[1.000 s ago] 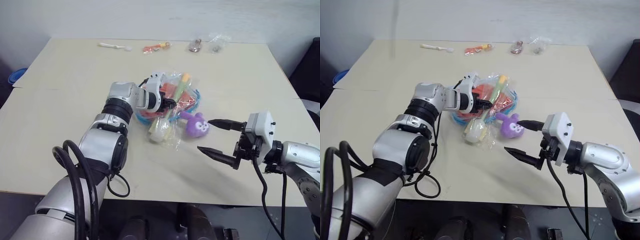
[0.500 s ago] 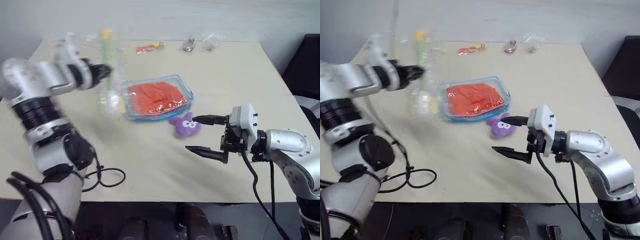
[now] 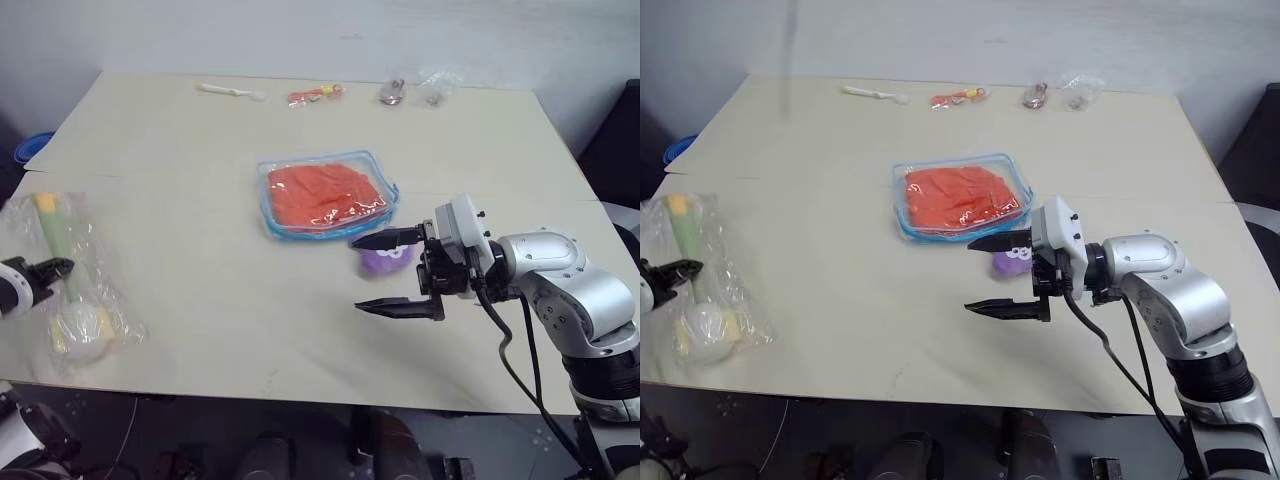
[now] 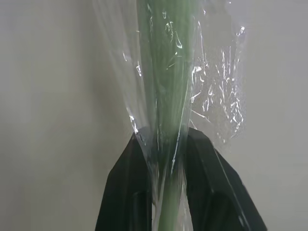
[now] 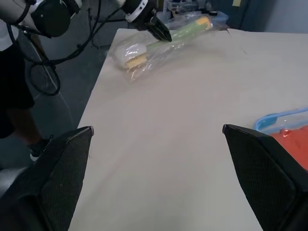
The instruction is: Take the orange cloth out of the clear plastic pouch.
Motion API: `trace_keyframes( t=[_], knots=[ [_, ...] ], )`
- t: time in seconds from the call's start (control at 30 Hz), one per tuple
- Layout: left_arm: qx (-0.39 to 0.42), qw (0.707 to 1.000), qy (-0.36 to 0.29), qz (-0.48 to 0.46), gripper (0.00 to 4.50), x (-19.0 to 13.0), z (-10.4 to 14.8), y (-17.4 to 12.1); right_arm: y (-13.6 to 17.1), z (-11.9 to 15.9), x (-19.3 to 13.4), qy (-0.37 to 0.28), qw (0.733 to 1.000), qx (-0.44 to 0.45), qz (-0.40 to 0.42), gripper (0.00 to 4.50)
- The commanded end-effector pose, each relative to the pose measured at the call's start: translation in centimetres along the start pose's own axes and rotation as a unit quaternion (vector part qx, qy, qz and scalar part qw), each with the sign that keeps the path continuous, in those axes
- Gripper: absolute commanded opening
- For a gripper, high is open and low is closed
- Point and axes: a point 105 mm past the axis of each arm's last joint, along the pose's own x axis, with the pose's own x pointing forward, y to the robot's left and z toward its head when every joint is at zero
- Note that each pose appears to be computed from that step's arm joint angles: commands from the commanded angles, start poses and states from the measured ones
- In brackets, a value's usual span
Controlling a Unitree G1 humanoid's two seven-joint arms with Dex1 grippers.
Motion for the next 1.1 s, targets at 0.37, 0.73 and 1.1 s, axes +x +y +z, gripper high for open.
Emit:
trace_keyframes(
  t=[0.37,0.73,1.1],
  knots=[
    [0.188,0.94,-0.246,-0.142,4.4,-9.2,8.8,-5.9,0.0,0.5,-0.8,0.001,1.0,-0.017,-0.018,4.5],
    [0.714,0.609,-0.125,-0.321,4.4,-1.7,-0.6,-22.3,-0.1,0.0,-1.7,0.014,0.996,-0.011,-0.082,4.5],
    [0.803,0.474,-0.11,-0.343,4.4,6.7,-4.8,-26.8,1.0,0.0,-2.6,0.025,0.988,-0.008,-0.154,4.5]
  ],
)
